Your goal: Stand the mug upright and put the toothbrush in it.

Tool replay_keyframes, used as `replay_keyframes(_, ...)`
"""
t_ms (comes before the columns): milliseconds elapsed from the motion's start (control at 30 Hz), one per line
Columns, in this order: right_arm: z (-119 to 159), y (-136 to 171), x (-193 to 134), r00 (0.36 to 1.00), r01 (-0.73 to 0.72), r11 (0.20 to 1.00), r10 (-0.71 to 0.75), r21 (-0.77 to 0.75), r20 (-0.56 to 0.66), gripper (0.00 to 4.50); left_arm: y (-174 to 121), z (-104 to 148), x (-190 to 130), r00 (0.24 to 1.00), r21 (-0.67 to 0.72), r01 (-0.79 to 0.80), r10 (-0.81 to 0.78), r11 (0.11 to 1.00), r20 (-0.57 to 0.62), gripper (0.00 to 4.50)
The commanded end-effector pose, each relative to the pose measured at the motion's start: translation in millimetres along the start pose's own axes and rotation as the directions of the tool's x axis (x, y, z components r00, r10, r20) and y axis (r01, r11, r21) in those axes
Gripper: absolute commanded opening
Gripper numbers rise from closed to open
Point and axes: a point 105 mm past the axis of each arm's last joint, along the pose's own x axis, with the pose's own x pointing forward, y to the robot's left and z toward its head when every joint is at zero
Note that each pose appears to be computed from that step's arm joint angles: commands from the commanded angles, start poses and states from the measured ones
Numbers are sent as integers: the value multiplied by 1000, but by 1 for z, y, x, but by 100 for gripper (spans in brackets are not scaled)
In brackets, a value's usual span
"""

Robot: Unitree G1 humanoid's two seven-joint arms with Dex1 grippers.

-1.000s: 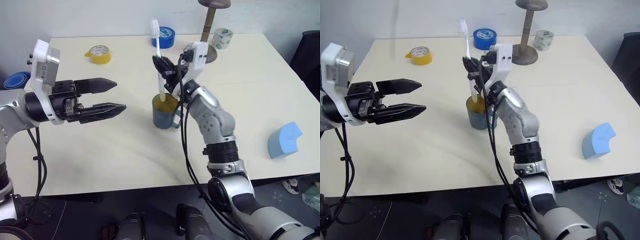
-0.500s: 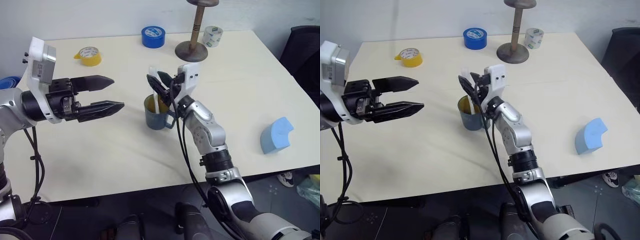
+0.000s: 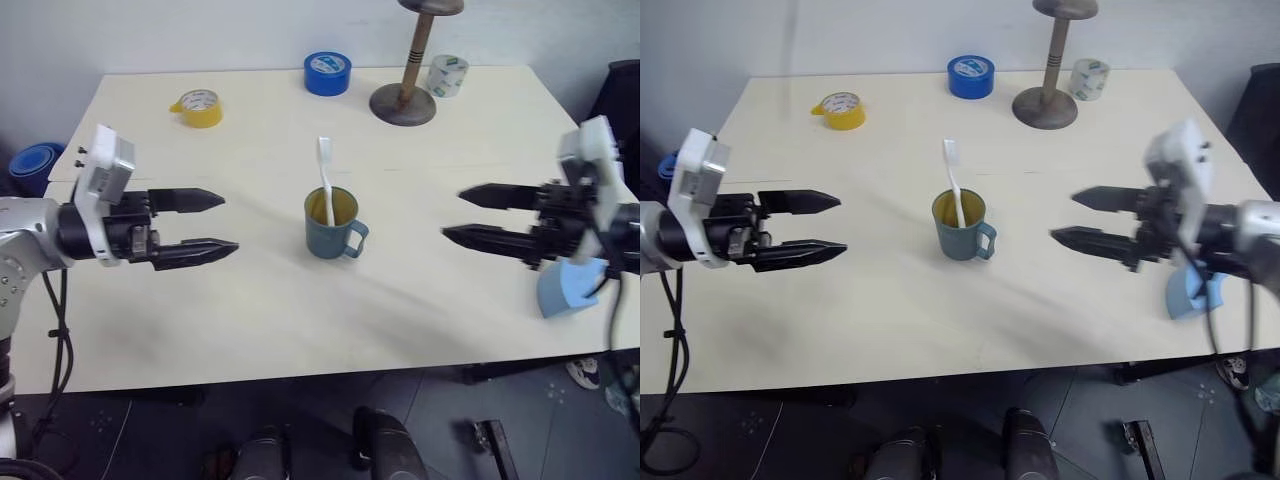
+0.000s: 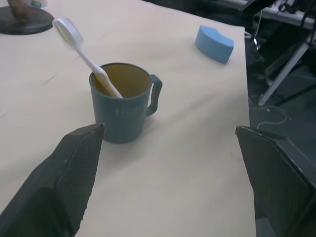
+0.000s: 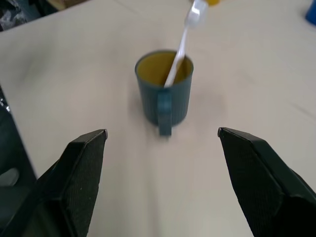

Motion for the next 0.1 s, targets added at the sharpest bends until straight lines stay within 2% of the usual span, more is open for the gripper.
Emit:
replay_keyframes(33, -1, 8, -16, 998, -48, 998, 47, -32, -41, 373, 2, 9, -14, 1000, 51, -2, 3, 999, -9, 450)
replay_keyframes(100, -6, 4, -19, 998, -30, 999, 28, -29, -54, 373, 5, 8, -16, 1000, 61, -6, 7, 998, -24, 450)
